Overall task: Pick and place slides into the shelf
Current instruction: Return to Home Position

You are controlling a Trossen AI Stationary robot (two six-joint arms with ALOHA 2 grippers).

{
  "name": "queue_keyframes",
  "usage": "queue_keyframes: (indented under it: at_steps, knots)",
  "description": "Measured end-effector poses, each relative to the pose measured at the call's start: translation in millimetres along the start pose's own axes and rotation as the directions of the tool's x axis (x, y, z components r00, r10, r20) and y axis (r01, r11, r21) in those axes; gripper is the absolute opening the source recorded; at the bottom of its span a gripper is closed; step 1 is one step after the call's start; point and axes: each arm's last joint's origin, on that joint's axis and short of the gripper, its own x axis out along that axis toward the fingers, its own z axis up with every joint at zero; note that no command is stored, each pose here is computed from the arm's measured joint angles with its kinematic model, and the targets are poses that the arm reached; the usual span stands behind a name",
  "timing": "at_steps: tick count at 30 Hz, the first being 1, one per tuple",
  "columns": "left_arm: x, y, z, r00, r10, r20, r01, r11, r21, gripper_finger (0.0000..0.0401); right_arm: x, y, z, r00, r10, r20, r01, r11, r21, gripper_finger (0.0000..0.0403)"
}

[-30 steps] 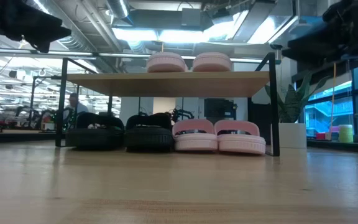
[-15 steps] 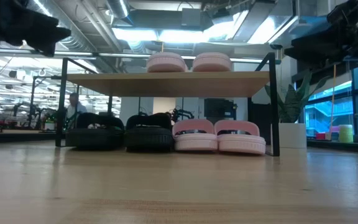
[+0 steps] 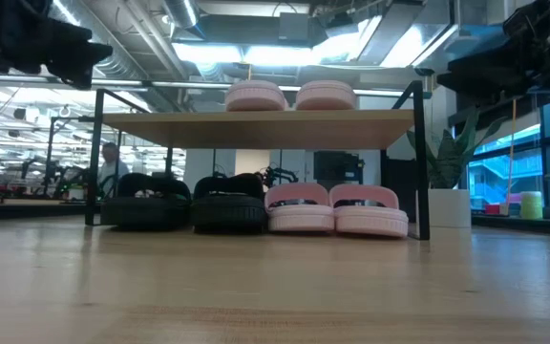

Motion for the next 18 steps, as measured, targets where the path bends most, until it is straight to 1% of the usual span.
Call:
queue_keyframes:
  at_steps: [5, 7, 10, 18]
  knots:
    - [6, 3, -17, 0.999, 0.033, -0.003, -0.033, 0.999, 0.006, 0.0161, 0, 0, 0, 1.0, -0.001, -0.001, 0.001, 1.0, 0.003, 0.021]
    - [7, 3, -22, 0.999, 0.034, -0.002, -0.034, 0.999, -0.013, 0.0161, 0, 0, 0, 1.0, -0.001, -0.001, 0.001, 1.0, 0.003, 0.021]
    - [9, 3, -24, 0.999, -0.019, 0.027, 0.019, 1.0, -0.003, 0.0161, 0, 0, 0, 1.0, -0.001, -0.001, 0.001, 1.0, 0.019, 0.021]
    - [9, 6, -25, 1.0, 0.016, 0.026, -0.018, 0.997, 0.07, 0.0161, 0, 0, 0, 1.0, -0.001, 0.0, 0.001, 0.999, 0.052, 0.021]
